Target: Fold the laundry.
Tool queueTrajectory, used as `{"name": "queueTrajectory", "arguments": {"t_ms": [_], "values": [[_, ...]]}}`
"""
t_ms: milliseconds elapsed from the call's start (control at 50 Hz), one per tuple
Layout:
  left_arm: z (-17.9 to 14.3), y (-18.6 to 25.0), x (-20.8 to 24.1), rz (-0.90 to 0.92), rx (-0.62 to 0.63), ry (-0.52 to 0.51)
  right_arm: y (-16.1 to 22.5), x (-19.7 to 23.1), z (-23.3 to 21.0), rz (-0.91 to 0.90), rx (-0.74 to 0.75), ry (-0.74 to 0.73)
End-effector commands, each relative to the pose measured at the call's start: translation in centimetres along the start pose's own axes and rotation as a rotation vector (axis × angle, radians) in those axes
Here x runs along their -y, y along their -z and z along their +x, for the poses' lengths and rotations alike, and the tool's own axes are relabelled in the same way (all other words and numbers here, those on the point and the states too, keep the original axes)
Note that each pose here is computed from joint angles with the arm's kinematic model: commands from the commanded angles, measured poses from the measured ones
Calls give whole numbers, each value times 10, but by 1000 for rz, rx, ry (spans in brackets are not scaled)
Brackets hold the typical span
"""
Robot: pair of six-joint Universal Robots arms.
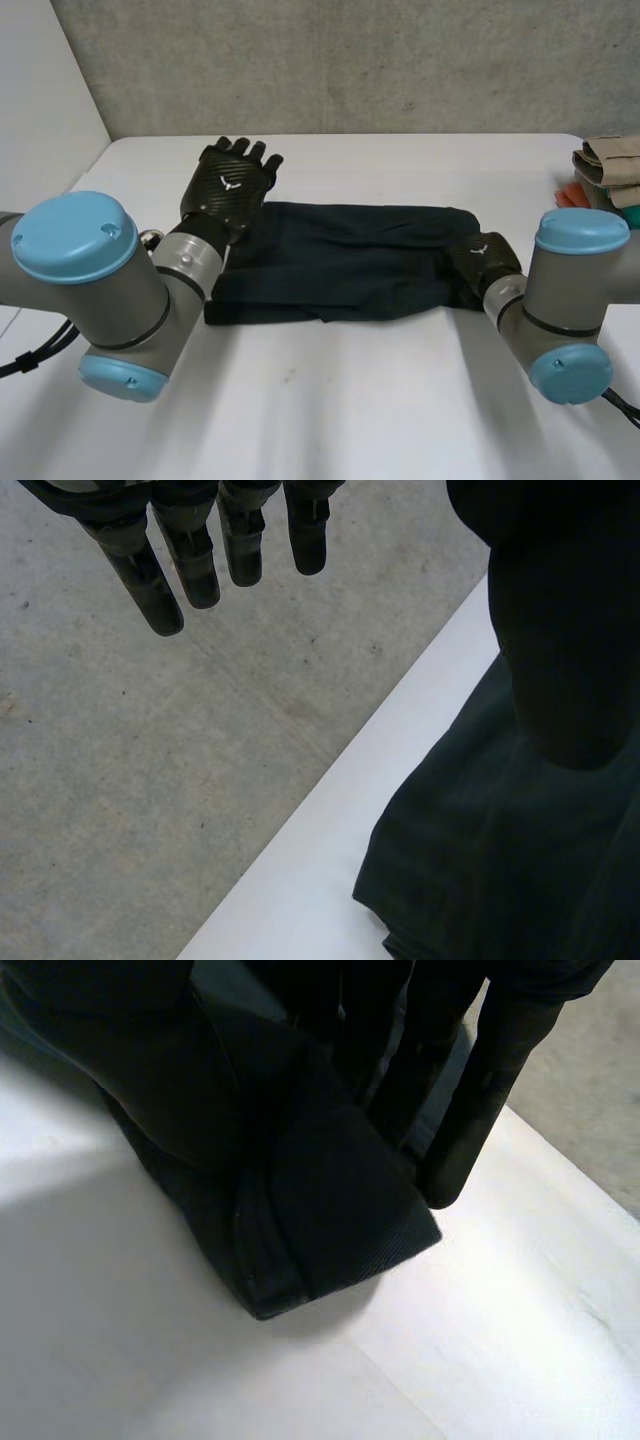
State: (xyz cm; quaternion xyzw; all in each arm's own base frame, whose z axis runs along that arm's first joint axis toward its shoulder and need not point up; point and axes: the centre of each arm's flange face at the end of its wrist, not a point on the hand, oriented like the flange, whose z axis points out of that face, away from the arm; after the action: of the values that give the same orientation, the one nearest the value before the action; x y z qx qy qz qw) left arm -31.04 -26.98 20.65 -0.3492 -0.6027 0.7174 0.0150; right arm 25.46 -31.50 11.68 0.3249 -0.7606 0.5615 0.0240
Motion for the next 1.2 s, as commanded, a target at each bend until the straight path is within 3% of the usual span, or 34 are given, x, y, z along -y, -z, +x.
{"name": "queueTrajectory", "arguments": {"t_ms": [20,160,260,320,340,400,420,500,560,620,660,700,720,800,840,960,1040,1200], "values": [[0,6,4,6,-2,-1,29,19,33,3,-99,89],[-7,15,9,9,10,0,39,23,56,-20,-171,398],[-9,19,11,12,15,0,35,62,33,188,-213,571],[-11,21,14,17,22,0,48,97,-27,434,-131,656],[-12,22,16,21,24,1,52,100,-60,533,-43,686],[-14,26,18,26,30,-1,58,89,-112,650,137,732],[-15,26,18,26,34,1,64,76,-139,692,262,755],[-26,27,22,35,70,-1,78,56,-174,740,465,798],[-36,28,22,34,97,2,79,59,-172,741,452,816],[-40,28,28,54,112,20,78,68,-164,705,400,752],[-42,27,32,74,119,46,82,93,-144,700,341,613],[-43,26,35,88,121,71,85,112,-123,690,300,462],[-44,25,37,98,123,85,90,127,-104,680,282,294],[-47,21,50,143,127,159,92,143,-73,628,300,-80],[-45,18,57,166,114,208,90,141,-62,579,303,-176],[-13,10,65,181,16,309,72,135,-21,390,241,-236],[24,4,60,105,-93,332,54,128,-27,276,268,-242],[61,-6,14,-233,-190,390,19,107,-37,115,331,-244]]}}
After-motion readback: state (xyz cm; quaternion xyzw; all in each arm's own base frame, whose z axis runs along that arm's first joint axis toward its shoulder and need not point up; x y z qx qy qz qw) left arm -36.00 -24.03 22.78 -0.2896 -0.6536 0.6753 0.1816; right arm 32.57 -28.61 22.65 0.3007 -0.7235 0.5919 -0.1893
